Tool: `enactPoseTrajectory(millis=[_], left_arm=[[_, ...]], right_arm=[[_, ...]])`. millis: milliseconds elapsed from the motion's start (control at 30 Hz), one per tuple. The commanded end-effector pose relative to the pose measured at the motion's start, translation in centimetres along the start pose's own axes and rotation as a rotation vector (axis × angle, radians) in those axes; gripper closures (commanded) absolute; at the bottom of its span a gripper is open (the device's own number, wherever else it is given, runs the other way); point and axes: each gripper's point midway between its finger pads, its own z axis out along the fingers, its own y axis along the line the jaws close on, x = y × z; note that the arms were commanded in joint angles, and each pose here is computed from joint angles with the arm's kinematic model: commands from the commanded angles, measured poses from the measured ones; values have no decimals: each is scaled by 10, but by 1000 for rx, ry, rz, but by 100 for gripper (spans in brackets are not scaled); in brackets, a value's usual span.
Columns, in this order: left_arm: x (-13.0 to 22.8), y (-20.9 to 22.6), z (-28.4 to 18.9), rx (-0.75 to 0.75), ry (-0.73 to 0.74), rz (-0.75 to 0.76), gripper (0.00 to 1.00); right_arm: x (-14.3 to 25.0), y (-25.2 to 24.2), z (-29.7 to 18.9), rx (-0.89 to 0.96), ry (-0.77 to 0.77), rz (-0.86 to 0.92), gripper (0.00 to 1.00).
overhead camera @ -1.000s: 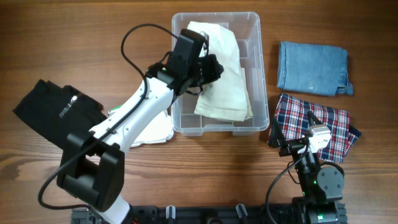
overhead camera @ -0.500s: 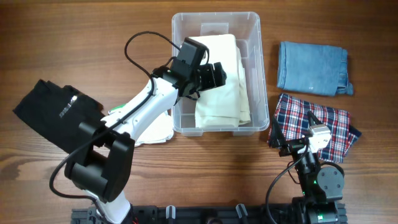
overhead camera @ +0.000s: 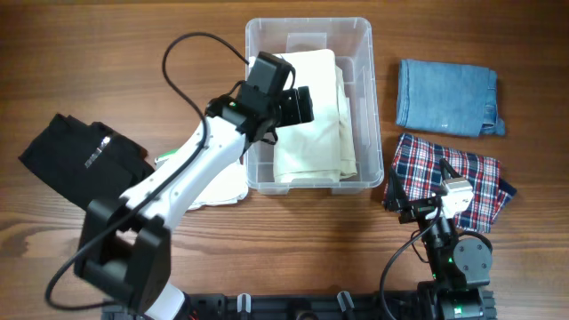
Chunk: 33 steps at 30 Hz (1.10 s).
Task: Pack container
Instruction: 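Lift the cream cloth with the left gripper and lower it into the container, then release the cloth and move the left gripper to the black garment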
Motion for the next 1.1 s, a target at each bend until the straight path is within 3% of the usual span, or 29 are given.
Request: enactPoseTrajectory(millis=[0,67,133,167,333,633,900,933,967,1000,1067], left_arm=[[-16,-13,-34,29,-77,34,25],[-14,-15,-40,29,-78,44,40],[-11,-5,-44,-32,-82,46,69],[-9,5,-46,-81,-80,52,96],[3,41,-53,-181,1,22,96],[-17,72,-107,-121,-23,-120,96],[-27,168,-165,-326,-96,-337,96],[-26,181,-170,-351,-95,-374,95],[-24,196,-176,-379,-92,-415,83],[-22,207,-180,-397,-92,-445,78],[-19,228,-190,-434,-96,-509,78]], right_arm=[[-2,1,0,-5,-11,-11,0],[-2,1,0,-5,-11,-11,0],[-2,1,0,-5,-11,-11,0],[-2,1,0,-5,-11,-11,0],[-2,1,0,-5,-11,-11,0],[-2,1,0,-5,-11,-12,0],[-2,1,0,-5,-11,-11,0],[-2,1,0,-5,-11,-11,0],[-2,1,0,-5,-11,-11,0],[-2,1,0,-5,-11,-11,0],[-2,1,0,-5,-11,-11,0]])
